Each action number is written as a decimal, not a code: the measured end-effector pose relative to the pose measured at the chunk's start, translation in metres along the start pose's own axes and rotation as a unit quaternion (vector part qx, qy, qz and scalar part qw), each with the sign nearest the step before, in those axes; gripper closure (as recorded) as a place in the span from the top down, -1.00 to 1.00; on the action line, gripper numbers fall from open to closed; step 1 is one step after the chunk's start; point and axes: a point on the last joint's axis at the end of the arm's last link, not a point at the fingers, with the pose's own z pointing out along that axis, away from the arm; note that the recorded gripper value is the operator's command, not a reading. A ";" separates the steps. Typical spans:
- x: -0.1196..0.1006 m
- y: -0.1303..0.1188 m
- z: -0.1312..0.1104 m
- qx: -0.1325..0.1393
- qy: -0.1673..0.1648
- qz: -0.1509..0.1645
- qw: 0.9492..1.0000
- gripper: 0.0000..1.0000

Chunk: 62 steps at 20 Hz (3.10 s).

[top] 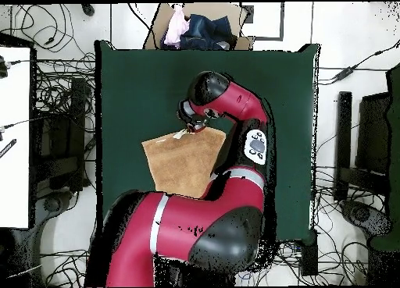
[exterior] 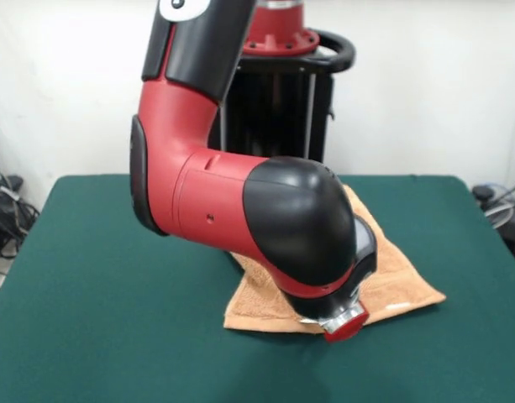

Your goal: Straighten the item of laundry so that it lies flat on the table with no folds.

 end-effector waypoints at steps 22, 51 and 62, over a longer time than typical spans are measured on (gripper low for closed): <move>0.105 0.058 -0.020 -0.022 -0.001 0.117 0.993 -1.00; 0.134 0.069 -0.008 -0.018 0.005 0.179 0.984 -1.00; 0.146 0.078 -0.004 -0.029 0.001 0.222 0.975 -1.00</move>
